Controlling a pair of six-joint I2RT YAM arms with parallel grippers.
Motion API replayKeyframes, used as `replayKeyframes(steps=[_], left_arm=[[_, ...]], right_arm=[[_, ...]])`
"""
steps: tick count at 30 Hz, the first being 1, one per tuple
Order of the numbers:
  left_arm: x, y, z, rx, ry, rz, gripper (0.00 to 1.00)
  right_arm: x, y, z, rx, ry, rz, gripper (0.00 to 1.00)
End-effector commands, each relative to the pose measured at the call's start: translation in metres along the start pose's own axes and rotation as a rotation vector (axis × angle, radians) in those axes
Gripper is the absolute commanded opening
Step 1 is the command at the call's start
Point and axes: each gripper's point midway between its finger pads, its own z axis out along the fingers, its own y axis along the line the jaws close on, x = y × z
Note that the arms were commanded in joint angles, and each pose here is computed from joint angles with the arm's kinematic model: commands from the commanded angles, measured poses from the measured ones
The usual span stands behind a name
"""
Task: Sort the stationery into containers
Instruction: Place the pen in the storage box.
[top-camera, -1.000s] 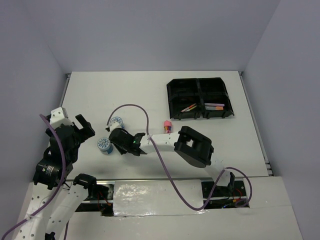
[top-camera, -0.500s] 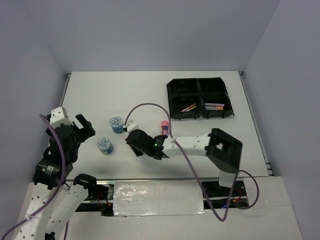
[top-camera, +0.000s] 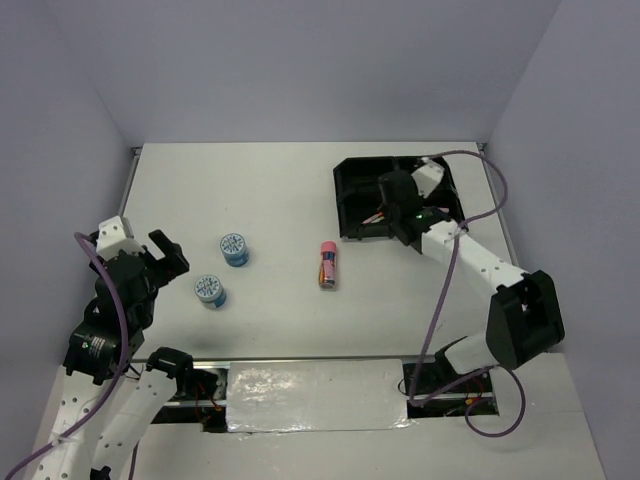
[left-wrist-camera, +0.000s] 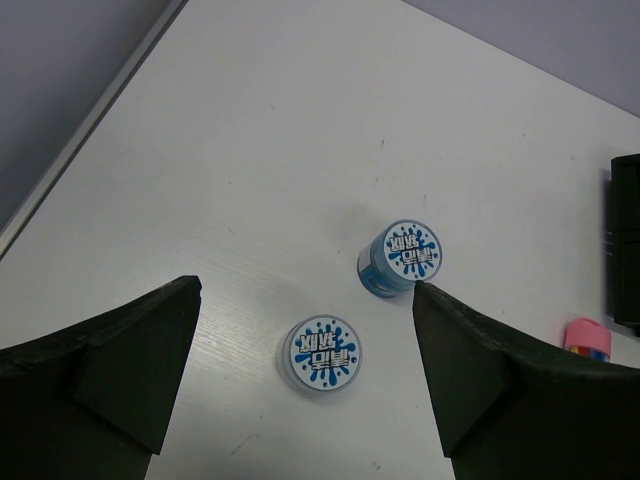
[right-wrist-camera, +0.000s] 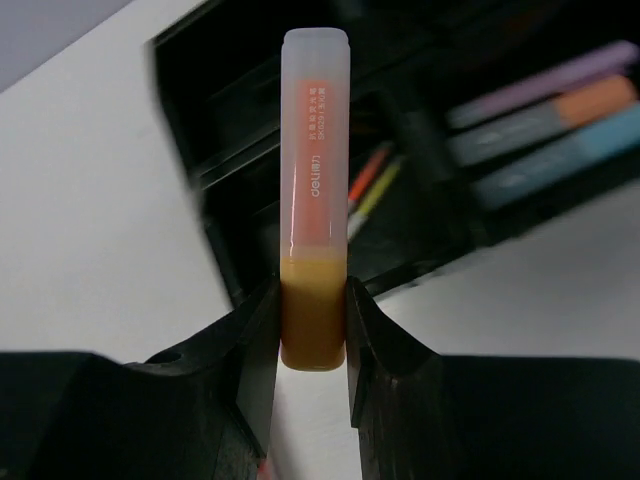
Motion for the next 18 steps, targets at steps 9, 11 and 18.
replayKeyframes(steps=[9, 11, 18], left_arm=[[-0.002, -0.015, 0.003, 0.077, -0.006, 0.03, 0.99], [-0.003, -0.015, 0.002, 0.083, -0.011, 0.026, 0.99], [-0.003, -0.017, 0.002, 0.096, -0.01, 0.031, 0.99]], right_arm=[[-0.061, -0.111, 0.063, 0.491, -0.112, 0.343, 0.0], [-0.059, -0.12, 0.075, 0.511, -0.095, 0.351, 0.0], [-0.052, -0.128, 0.081, 0.51, -0.069, 0.377, 0.01]])
